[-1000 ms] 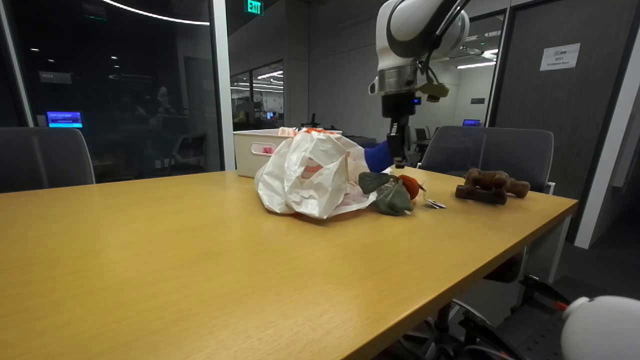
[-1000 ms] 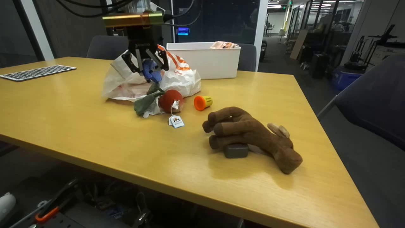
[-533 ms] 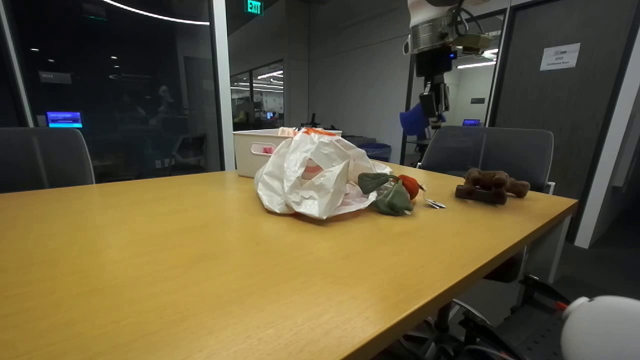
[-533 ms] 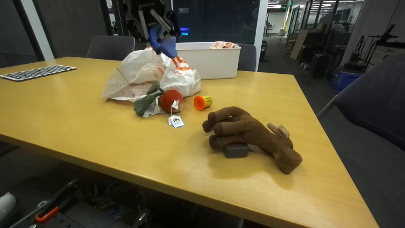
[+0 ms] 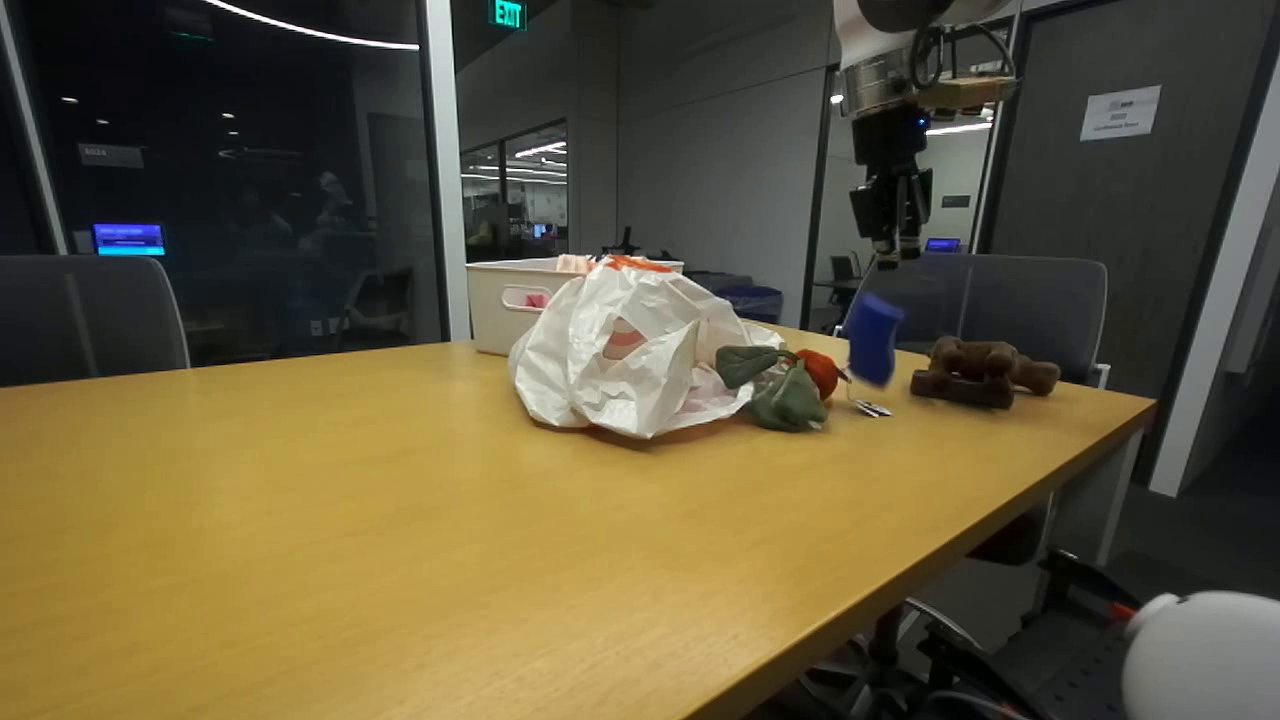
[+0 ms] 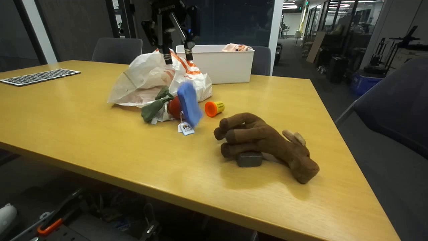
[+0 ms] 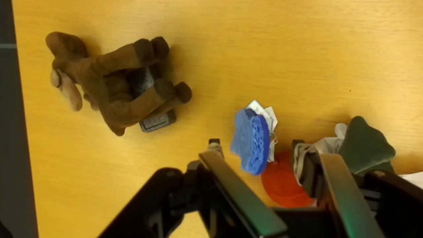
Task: Remove the items from the plastic bag and place them on the table.
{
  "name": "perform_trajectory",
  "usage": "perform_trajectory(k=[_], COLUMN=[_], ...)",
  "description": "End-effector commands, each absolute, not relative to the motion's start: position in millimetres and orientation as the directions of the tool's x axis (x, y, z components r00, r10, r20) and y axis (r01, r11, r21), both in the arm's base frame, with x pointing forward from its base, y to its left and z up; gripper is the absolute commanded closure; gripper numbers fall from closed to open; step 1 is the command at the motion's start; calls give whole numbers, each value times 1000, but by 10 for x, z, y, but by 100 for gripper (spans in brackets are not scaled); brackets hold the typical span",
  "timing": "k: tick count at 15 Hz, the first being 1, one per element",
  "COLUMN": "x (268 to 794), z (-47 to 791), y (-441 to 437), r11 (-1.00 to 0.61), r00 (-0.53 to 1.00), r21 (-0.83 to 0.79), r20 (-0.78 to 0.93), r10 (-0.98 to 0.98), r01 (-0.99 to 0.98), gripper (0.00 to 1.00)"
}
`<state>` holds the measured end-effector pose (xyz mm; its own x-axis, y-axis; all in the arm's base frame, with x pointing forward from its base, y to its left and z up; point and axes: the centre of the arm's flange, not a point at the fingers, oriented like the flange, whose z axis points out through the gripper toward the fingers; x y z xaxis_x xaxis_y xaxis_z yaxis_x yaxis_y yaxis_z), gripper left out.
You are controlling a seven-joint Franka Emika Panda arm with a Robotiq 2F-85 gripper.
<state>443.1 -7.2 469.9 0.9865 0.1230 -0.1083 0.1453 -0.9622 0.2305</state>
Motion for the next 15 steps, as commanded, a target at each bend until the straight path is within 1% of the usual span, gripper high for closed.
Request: perform_trajectory(k=[1, 2, 3, 9, 11, 12, 15], x=[4306, 4271, 4219, 3942, 3873, 3969, 3932], z=[4905, 4947, 5014, 5405, 5420, 5325, 5367], y=[-103, -105, -102, -29, 24, -15, 28], r11=[-985, -988, -991, -996, -997, -996, -997], r00=[980, 979, 978, 985, 986, 985, 986], r21=[132, 119, 104, 68, 19, 67, 48], r20=[-179, -188, -198, -167, -153, -166, -157], r10=[87, 74, 64, 37, 68, 49, 55], r01=[112, 97, 85, 49, 72, 60, 63], gripper=[11, 5, 0, 0, 0, 0, 0])
